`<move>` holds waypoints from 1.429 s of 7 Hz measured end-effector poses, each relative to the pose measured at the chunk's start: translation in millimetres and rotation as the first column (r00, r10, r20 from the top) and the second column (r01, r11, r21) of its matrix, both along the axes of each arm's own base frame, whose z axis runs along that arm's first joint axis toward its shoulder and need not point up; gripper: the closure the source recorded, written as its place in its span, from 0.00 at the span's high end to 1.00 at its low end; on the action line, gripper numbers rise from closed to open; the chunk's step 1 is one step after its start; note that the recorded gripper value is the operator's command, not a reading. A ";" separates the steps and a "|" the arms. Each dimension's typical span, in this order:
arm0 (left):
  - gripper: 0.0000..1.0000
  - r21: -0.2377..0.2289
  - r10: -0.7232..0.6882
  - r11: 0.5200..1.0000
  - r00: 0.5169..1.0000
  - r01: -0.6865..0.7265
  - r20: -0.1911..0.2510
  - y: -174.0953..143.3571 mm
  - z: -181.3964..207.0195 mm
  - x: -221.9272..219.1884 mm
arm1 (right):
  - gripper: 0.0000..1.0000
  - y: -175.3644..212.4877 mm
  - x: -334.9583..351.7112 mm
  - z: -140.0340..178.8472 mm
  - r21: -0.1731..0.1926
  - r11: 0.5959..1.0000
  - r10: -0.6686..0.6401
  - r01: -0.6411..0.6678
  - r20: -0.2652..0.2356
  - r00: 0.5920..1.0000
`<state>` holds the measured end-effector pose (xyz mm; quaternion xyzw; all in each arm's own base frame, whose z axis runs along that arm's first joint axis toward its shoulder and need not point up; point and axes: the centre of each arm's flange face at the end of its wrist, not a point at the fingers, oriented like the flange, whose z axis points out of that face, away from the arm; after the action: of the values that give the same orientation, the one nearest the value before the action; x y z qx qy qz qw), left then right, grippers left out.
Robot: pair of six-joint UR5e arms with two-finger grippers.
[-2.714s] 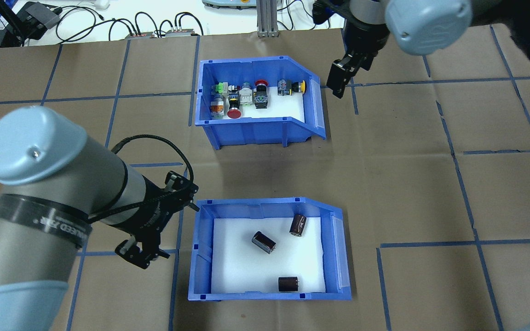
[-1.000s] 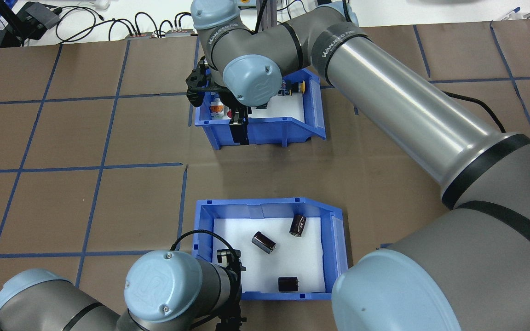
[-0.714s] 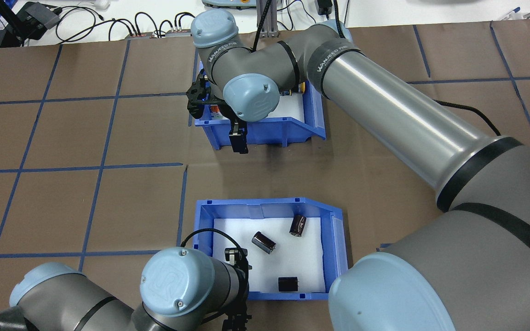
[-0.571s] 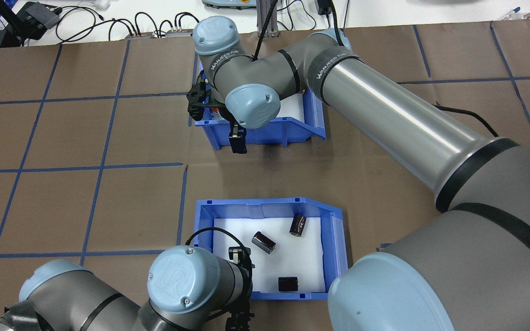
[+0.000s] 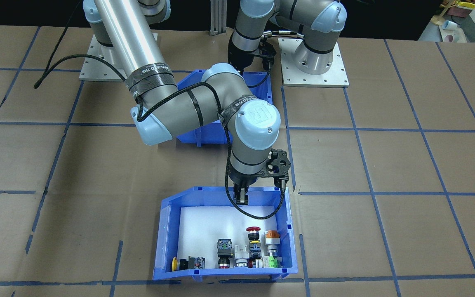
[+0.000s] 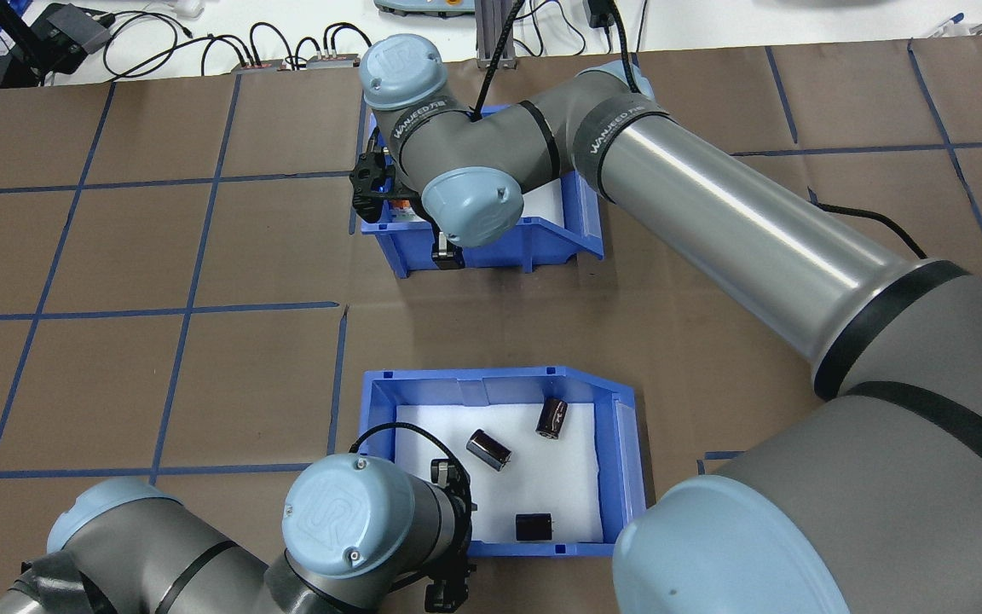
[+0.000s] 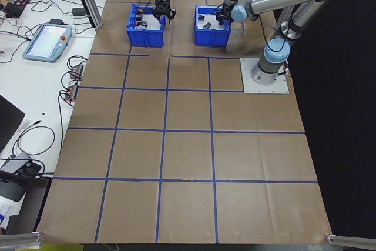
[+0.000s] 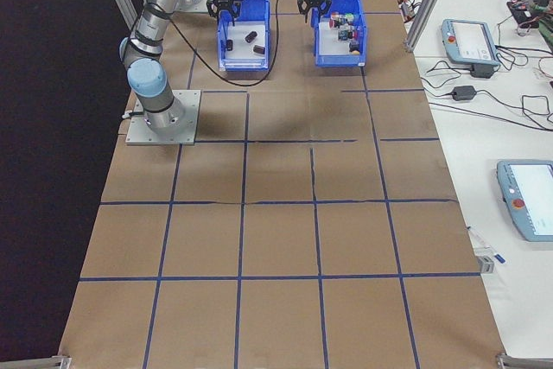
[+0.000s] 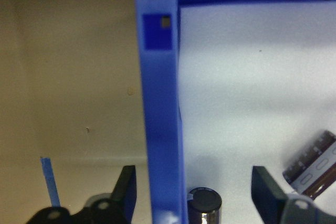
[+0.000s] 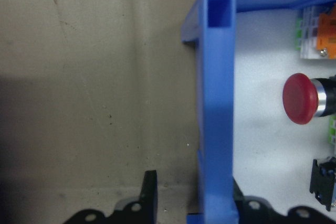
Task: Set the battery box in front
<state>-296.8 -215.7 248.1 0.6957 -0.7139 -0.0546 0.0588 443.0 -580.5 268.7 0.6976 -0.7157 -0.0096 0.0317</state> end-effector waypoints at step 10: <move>0.00 -0.159 0.026 0.987 0.994 -0.009 0.107 -121.2 49.3 89.1 | 0.04 -56.9 -238.6 97.7 -0.085 0.996 -0.003 -0.001 -0.047 0.999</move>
<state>-207.6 -336.9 297.4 0.6971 -0.7119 0.0406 0.0756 204.4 -637.4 366.4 0.6947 -0.7150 0.0043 0.0783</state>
